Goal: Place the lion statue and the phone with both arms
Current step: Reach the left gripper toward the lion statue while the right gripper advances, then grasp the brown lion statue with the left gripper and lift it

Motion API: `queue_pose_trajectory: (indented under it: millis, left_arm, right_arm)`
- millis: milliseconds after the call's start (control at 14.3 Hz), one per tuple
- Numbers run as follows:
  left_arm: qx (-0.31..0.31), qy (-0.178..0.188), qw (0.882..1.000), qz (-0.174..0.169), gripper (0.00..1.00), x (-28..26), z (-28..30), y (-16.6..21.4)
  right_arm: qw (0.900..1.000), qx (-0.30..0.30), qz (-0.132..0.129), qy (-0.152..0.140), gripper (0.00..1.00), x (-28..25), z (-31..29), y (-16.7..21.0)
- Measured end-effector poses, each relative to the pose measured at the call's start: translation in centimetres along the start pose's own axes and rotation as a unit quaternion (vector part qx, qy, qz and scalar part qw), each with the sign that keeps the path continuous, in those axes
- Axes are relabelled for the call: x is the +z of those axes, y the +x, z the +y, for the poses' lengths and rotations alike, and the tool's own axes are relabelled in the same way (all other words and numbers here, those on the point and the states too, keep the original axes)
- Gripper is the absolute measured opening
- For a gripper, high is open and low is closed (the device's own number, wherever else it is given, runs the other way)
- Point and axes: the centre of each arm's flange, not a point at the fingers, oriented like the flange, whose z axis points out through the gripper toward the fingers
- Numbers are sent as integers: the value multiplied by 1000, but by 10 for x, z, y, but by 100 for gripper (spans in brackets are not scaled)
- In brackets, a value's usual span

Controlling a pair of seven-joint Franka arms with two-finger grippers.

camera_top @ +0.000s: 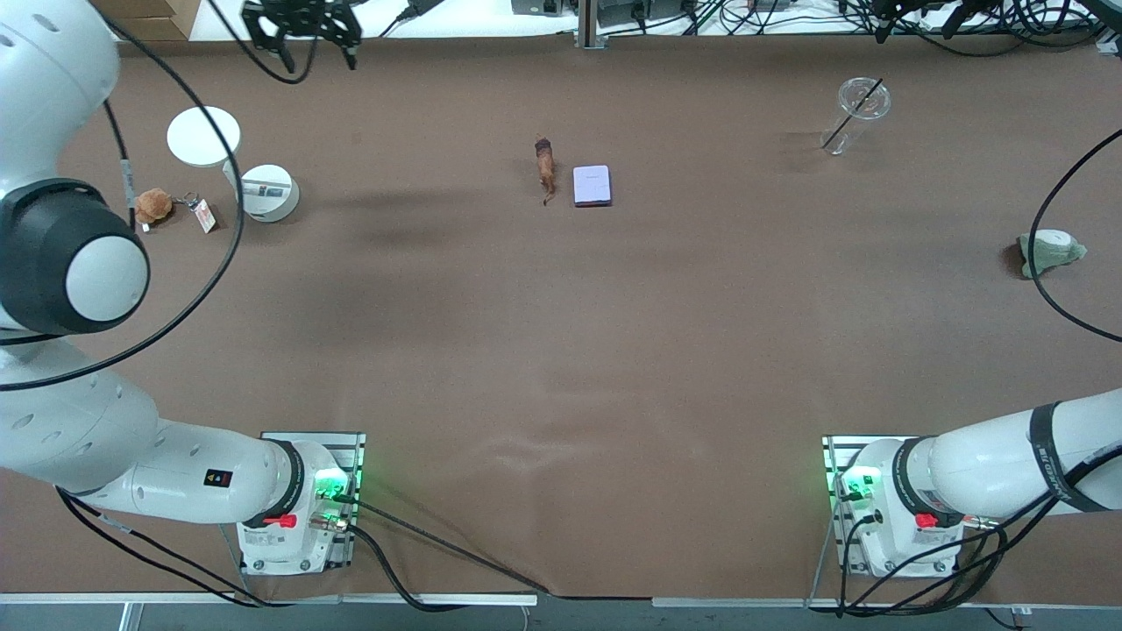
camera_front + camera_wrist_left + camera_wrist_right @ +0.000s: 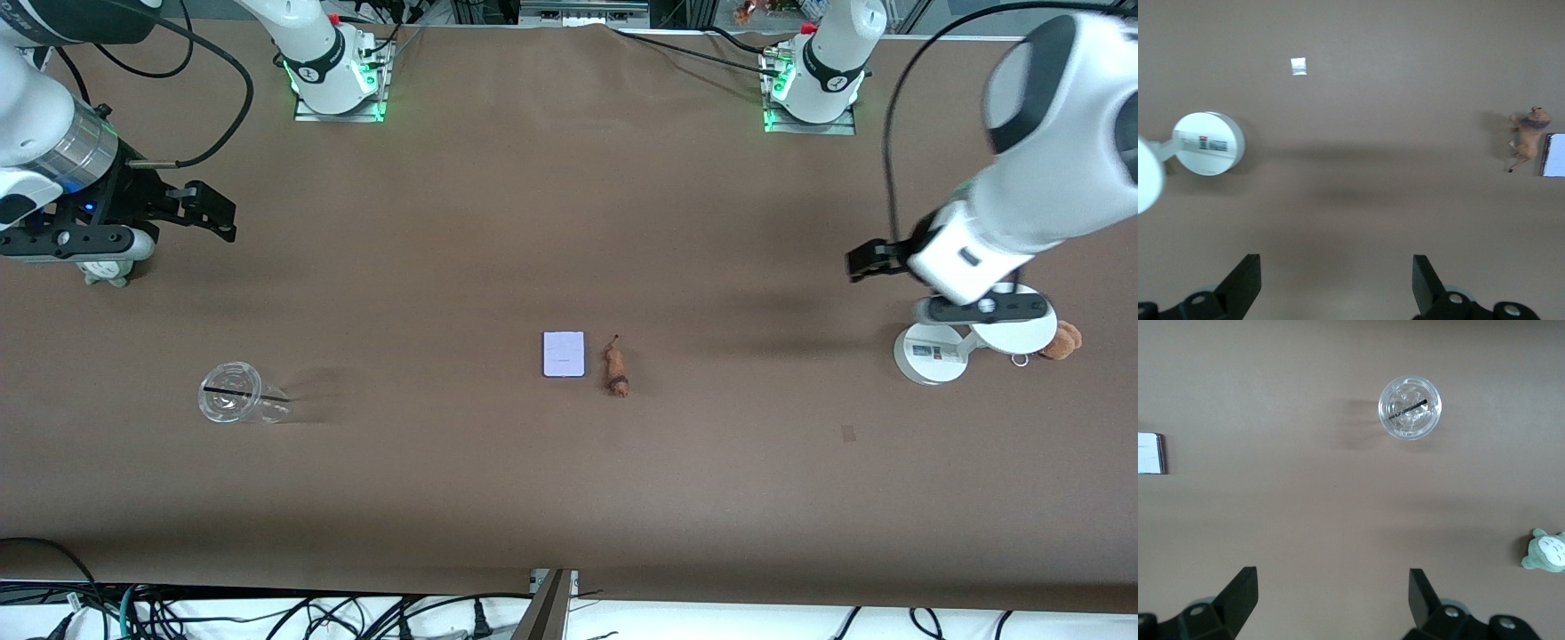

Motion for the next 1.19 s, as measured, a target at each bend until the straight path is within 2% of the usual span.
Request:
queue_pose_trajectory:
  millis: [419,837,1047,1186]
  left_arm:
    - [-52,-12,998,34,100,44,103,20]
    - [-77,-32,995,61,100,135,203,27]
    - [-74,-26,995,67,100,179,238,22]
    - [-68,-30,994,75,100,199,252,22]
  right_arm:
    - [1000,0,-2,0,100,2,-2,1]
    - [999,-28,-22,-1,100,25,-10,9]
    - [999,-48,-15,7,100,53,-46,25]
    - [999,-37,-16,9,100,78,-74,34]
